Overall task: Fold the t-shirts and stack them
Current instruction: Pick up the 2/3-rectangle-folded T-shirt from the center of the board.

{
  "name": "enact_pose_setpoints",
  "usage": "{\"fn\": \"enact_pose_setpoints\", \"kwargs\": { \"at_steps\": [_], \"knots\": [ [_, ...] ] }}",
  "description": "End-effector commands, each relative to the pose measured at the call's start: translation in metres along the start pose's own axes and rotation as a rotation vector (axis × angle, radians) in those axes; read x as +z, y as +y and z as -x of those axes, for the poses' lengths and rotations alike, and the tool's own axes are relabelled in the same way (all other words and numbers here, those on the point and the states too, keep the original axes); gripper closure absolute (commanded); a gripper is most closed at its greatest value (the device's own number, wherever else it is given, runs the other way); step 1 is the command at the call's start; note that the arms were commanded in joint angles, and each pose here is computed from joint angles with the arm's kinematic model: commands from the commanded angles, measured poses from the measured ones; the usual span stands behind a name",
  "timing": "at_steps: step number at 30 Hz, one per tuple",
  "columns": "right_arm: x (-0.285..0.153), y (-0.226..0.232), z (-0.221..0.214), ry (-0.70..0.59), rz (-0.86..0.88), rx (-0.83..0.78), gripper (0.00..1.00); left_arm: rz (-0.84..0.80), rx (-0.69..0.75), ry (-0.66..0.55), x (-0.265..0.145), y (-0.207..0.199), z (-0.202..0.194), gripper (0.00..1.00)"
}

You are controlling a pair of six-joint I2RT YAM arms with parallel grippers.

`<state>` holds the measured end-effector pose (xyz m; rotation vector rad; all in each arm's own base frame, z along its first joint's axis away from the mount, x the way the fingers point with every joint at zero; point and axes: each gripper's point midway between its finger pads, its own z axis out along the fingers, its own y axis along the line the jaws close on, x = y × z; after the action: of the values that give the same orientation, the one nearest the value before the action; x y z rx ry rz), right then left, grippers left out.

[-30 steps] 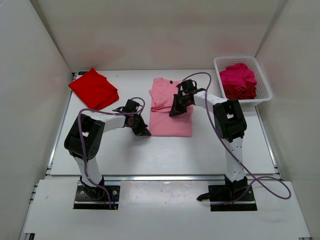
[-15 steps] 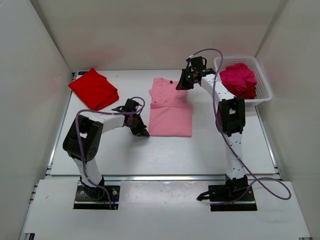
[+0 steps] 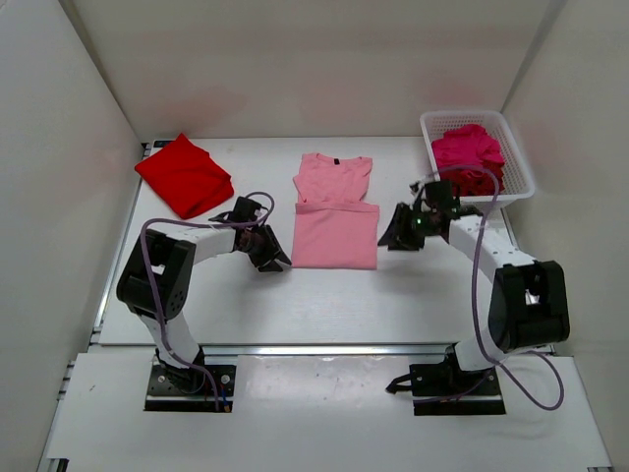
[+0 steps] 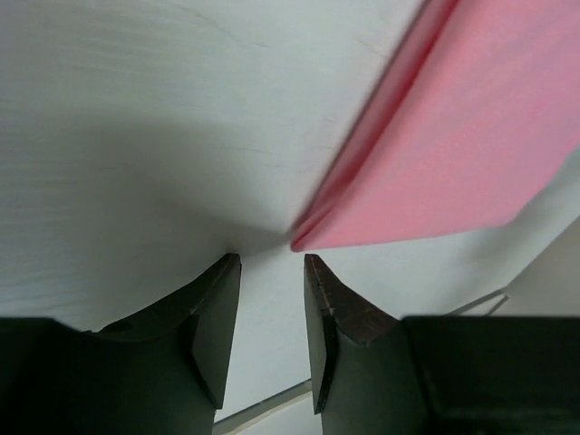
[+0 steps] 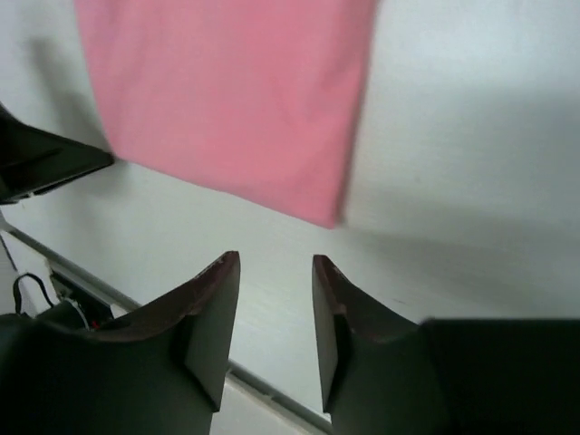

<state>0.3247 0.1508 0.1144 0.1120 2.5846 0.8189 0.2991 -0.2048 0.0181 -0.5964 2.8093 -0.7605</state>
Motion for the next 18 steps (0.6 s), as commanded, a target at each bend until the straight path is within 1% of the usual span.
{"fn": "enact_pose_setpoints", "kwargs": {
  "at_steps": [1,2,3,4,5,7,10,14,16,18],
  "knots": [
    [0.014,-0.019,-0.034,0.003,0.061,0.134,0.64,-0.027,0.003,0.035,0.015,-0.003,-0.013,0.54],
    [0.015,-0.019,-0.034,-0.017,0.083,0.144,0.63,-0.043,0.006,0.037,0.016,-0.009,-0.012,0.54],
    [0.019,-0.026,-0.049,0.01,0.079,0.197,0.62,-0.04,-0.001,0.037,0.016,-0.009,-0.014,0.54],
    [0.023,-0.031,-0.057,0.009,0.088,0.237,0.61,-0.028,0.001,0.039,0.02,-0.007,-0.015,0.54],
    [0.026,-0.028,-0.054,-0.011,0.107,0.251,0.61,-0.031,0.006,0.032,0.019,-0.01,-0.014,0.55],
    [0.032,-0.035,-0.065,-0.012,0.112,0.313,0.61,-0.013,-0.004,0.036,0.022,-0.005,-0.016,0.57],
    [0.041,-0.032,-0.067,-0.032,0.141,0.369,0.61,-0.001,-0.021,0.037,0.025,0.0,-0.017,0.61],
    [0.051,-0.034,-0.06,-0.079,0.115,0.418,0.61,0.014,-0.041,0.016,0.029,0.005,-0.013,0.7],
    [0.055,-0.04,-0.062,-0.092,0.096,0.465,0.61,0.017,-0.045,0.006,0.028,0.005,-0.01,0.7],
    [0.055,-0.044,-0.055,-0.127,0.099,0.49,0.61,0.02,-0.037,0.005,0.029,0.003,-0.01,0.72]
  ]
}}
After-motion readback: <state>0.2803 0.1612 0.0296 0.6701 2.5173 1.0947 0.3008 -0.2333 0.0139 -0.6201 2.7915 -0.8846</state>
